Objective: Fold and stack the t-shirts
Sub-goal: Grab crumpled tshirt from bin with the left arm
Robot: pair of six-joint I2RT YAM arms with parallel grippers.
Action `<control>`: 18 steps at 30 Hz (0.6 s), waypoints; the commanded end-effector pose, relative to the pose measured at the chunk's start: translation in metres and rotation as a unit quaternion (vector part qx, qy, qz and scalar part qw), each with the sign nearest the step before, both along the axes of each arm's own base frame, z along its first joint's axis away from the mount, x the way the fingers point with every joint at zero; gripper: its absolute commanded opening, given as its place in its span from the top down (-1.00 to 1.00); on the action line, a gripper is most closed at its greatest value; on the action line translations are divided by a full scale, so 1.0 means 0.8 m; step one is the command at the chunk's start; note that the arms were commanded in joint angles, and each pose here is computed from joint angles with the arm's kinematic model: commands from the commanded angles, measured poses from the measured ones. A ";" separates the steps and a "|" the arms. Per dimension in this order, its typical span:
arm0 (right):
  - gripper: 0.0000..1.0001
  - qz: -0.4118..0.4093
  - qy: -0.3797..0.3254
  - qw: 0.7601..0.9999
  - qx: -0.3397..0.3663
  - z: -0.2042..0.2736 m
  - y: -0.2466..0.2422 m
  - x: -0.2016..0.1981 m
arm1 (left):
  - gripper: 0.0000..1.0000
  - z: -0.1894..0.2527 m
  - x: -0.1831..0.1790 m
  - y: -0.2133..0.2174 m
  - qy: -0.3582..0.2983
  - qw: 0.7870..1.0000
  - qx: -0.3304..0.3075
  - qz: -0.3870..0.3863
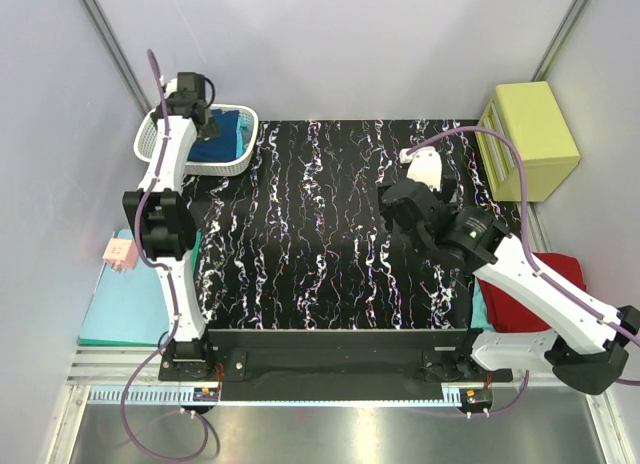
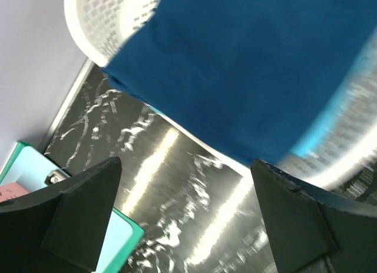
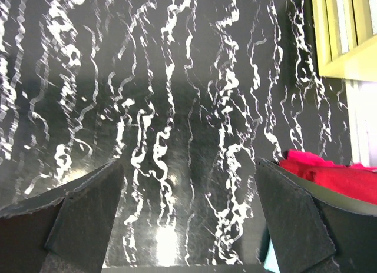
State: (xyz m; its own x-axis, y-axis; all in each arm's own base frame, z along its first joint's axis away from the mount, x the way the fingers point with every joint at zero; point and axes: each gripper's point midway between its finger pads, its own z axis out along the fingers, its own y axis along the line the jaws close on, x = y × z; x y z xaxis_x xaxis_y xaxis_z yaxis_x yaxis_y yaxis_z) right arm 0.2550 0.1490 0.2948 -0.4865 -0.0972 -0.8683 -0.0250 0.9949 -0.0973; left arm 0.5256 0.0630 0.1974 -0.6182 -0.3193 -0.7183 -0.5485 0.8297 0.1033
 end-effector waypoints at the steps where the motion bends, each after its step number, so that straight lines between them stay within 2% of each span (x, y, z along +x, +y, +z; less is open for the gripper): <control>1: -0.99 -0.002 0.015 1.000 -0.009 -0.001 0.002 -0.001 | -0.98 0.025 0.007 0.054 -0.041 0.997 -0.020 0.056; 6: -0.99 -0.003 0.022 0.999 -0.026 0.001 0.006 0.004 | -0.98 0.008 -0.003 0.101 -0.038 0.993 -0.047 0.102; 12: -0.99 -0.011 0.023 1.000 -0.007 -0.004 0.010 0.003 | -0.98 -0.006 0.009 0.097 -0.043 0.992 -0.083 0.090; 18: -1.00 -0.009 0.041 0.999 0.003 -0.042 0.013 -0.003 | -0.96 -0.020 0.008 0.095 -0.030 0.993 -0.084 0.079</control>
State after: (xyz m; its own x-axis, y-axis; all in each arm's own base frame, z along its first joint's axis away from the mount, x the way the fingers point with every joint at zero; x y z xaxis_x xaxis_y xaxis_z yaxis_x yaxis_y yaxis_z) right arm 0.2560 0.1565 0.2720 -0.5562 -0.1310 -0.8207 -0.0246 0.9897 -0.1413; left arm 0.5204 0.1469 0.1822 -0.5100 -0.5293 -0.6780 -0.7028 0.7109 -0.0263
